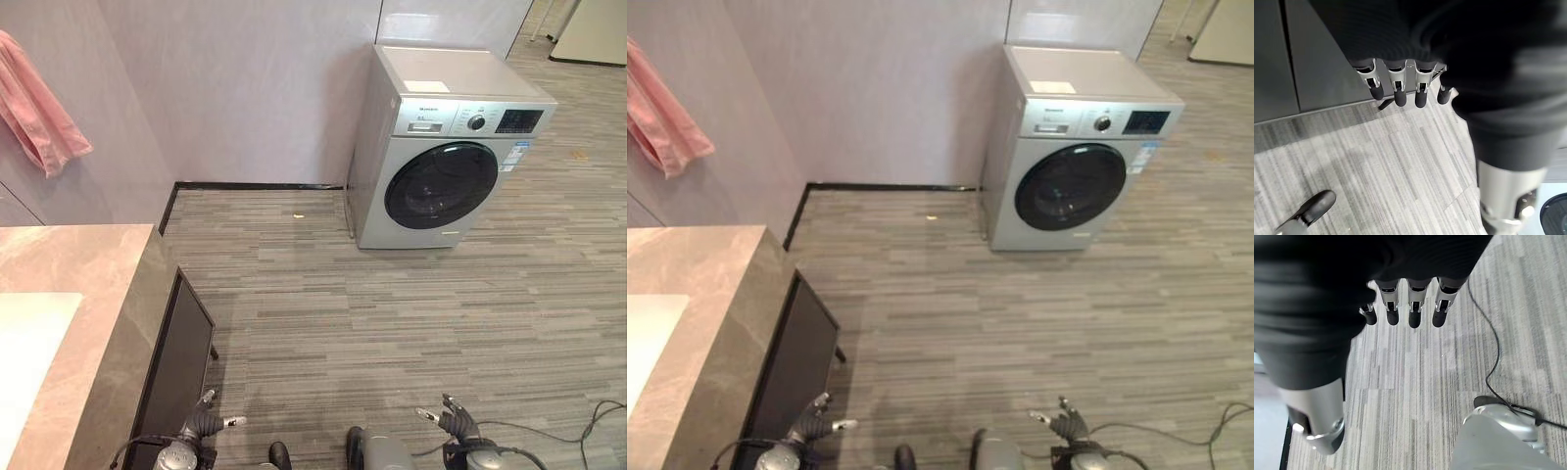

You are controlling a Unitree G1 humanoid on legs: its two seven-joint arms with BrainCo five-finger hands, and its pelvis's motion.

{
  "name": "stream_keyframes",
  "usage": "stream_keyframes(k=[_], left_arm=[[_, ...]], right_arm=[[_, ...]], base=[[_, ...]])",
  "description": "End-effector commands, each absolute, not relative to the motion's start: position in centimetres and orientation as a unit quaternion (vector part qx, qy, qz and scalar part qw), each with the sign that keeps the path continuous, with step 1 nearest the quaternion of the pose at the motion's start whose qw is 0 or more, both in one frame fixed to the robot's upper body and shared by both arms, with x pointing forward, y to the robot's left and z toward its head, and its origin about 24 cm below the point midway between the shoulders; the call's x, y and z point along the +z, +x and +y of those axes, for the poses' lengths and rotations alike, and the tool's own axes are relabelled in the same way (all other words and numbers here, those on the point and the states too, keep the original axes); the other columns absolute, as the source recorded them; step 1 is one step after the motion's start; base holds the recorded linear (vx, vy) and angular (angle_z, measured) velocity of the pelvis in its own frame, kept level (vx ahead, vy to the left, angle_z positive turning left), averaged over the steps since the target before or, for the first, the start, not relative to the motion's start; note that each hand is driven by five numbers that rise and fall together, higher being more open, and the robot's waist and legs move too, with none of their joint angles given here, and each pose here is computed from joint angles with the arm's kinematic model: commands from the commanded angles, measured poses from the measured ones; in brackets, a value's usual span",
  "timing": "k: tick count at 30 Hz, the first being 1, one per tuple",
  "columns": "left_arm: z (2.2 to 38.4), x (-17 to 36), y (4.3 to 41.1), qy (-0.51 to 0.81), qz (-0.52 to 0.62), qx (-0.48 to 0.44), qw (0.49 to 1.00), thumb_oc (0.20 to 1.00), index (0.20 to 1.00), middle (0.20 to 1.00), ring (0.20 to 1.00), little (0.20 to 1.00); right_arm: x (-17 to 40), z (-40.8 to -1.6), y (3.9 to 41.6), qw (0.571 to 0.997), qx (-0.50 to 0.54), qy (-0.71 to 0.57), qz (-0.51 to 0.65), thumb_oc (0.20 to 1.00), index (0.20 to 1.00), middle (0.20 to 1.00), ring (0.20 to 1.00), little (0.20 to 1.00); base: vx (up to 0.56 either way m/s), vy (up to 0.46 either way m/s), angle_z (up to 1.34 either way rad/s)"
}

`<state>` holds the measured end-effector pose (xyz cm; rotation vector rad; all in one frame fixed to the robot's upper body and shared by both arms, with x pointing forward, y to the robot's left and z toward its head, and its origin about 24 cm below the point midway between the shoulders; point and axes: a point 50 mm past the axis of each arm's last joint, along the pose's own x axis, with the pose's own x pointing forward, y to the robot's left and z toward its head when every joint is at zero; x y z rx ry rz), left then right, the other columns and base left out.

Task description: Put brush and paste in cup on sink, flatten towel.

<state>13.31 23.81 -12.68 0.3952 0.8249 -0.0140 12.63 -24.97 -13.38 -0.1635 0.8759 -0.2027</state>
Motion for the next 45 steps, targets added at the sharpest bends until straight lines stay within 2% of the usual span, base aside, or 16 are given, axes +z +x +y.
stream_keyframes(k=[1,10,18,29,36,45], left_arm=[[24.2,-11.5,16.0,0.191,0.353,0.022,0.916,1.000,1.000,1.000,1.000,1.000],[23.5,-12.1,16.3,0.189,0.370,0.016,0.910,1.000,1.000,1.000,1.000,1.000],[22.5,-10.7,19.5,0.193,0.329,0.005,0.925,1.000,1.000,1.000,1.000,1.000],[22.9,-10.9,18.7,0.205,0.331,0.013,0.921,1.000,1.000,1.000,1.000,1.000],[23.8,-11.6,17.1,0.195,0.357,0.035,0.913,1.000,1.000,1.000,1.000,1.000],[24.0,-11.7,16.7,0.235,0.361,-0.002,0.902,1.000,1.000,1.000,1.000,1.000]], right_arm=[[-12.3,-25.8,14.0,0.911,-0.094,-0.113,0.385,1.000,1.000,1.000,1.000,1.000],[-12.2,-26.3,13.5,0.902,-0.064,-0.164,0.395,1.000,1.000,1.000,1.000,1.000],[-11.0,-27.1,15.0,0.906,-0.048,-0.205,0.367,1.000,1.000,1.000,1.000,1.000],[-11.0,-26.1,14.5,0.899,0.004,-0.250,0.359,1.000,1.000,1.000,1.000,1.000],[-12.3,-24.1,13.7,0.897,0.028,-0.224,0.381,1.000,1.000,1.000,1.000,1.000],[-12.1,-22.5,14.6,0.906,0.053,-0.205,0.365,1.000,1.000,1.000,1.000,1.000]], base=[[0.18,-0.056,0.06],[0.31,-0.142,0.15],[0.22,-0.201,0.37],[0.32,0.058,-0.04],[0.37,0.155,-0.25],[0.26,0.227,0.26]])
